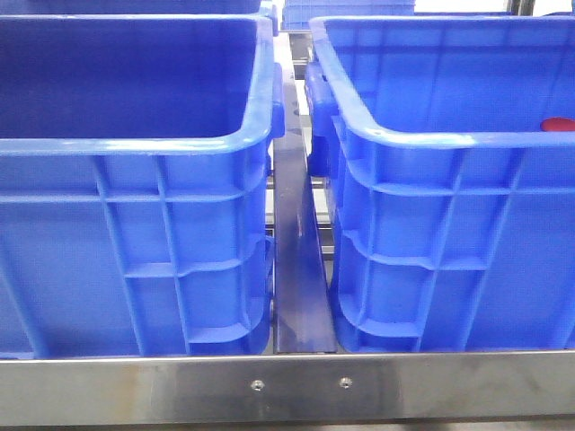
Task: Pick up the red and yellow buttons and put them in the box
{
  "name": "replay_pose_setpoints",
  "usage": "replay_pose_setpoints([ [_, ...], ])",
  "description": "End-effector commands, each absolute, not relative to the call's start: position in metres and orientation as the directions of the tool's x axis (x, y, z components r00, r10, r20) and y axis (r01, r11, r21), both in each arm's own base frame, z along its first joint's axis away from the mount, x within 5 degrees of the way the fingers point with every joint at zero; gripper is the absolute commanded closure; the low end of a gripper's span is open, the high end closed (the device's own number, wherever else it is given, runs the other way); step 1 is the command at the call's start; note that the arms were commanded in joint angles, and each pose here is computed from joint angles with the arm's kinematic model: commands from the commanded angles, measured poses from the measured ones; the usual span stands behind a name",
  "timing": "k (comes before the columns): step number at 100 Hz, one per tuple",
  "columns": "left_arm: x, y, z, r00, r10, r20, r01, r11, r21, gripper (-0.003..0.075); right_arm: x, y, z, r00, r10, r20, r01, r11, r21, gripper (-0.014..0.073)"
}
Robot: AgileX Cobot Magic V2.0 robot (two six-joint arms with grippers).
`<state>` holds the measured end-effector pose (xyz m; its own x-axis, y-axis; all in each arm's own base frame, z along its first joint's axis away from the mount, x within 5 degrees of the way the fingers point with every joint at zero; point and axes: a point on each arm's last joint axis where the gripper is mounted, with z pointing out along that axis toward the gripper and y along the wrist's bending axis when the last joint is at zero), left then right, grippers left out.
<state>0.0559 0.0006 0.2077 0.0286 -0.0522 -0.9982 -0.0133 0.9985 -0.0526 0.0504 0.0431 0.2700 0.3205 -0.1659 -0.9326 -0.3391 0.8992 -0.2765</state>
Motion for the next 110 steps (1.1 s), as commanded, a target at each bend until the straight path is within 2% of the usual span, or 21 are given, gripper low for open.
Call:
replay_pose_setpoints([
  [1, 0.0542, 0.0011, 0.2067, 0.085, -0.075, -0.993, -0.014, 0.997, -0.077, 0.0741, 0.0487, 0.0435, 0.2820, 0.353, -0.087, -0.932, -0.357, 0.908, -0.220, 0.0662],
  [93, 0.0541, 0.0010, 0.2076, 0.094, -0.050, -0.994, -0.015, 0.999, -0.052, 0.0741, 0.0489, 0.0432, 0.2817, 0.351, -0.088, -0.932, -0.354, 0.909, -0.219, 0.0662],
  [104, 0.0541, 0.0010, 0.2076, 0.094, -0.050, -0.994, -0.015, 0.999, -0.052, 0.0741, 0.0474, 0.0443, 0.2815, 0.351, -0.074, -0.933, -0.384, 0.898, -0.215, 0.0662],
  [110, 0.0541, 0.0010, 0.2076, 0.094, -0.050, -0.994, -0.015, 0.999, -0.052, 0.0741, 0.0491, 0.0401, 0.2806, 0.332, -0.075, -0.940, -0.355, 0.914, -0.198, 0.0662],
])
